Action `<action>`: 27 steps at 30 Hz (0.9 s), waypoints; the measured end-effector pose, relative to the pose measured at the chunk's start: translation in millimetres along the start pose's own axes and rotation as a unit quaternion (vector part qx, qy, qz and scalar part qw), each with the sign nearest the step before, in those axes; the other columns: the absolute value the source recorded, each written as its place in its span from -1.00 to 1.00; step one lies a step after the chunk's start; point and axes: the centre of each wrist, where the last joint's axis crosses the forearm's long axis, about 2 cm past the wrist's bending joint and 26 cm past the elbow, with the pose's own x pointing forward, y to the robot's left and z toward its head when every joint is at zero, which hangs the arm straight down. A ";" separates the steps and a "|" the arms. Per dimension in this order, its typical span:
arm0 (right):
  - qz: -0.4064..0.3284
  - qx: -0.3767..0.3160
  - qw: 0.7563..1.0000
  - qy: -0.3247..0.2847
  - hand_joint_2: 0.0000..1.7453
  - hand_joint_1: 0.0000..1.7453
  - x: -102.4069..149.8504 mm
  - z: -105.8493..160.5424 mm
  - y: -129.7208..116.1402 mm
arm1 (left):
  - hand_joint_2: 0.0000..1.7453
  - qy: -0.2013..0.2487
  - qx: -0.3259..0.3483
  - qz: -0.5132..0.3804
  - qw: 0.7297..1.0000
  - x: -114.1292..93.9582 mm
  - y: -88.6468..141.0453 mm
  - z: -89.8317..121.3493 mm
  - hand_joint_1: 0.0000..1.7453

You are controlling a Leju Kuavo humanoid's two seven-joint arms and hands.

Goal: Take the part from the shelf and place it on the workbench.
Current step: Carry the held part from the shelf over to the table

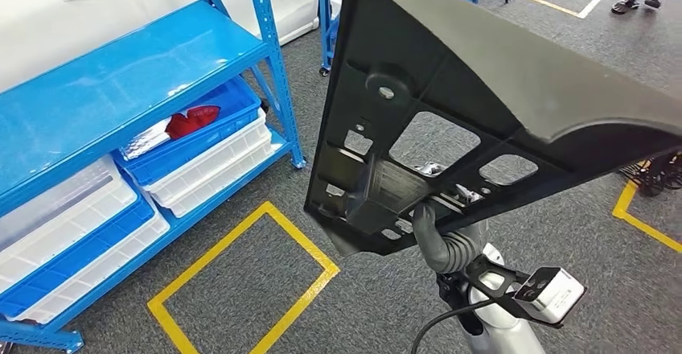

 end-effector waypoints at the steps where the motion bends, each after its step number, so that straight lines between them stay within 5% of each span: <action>1: 0.000 0.000 1.000 0.001 1.00 1.00 0.0 0.3 0.0 | 1.00 0.001 0.002 0.002 1.000 -0.8 0.2 0.3 -1.00; 27: -0.006 0.006 1.000 -0.013 1.00 1.00 13.1 14.5 2.2 | 1.00 0.004 0.001 0.008 1.000 -2.4 -9.8 2.7 -1.00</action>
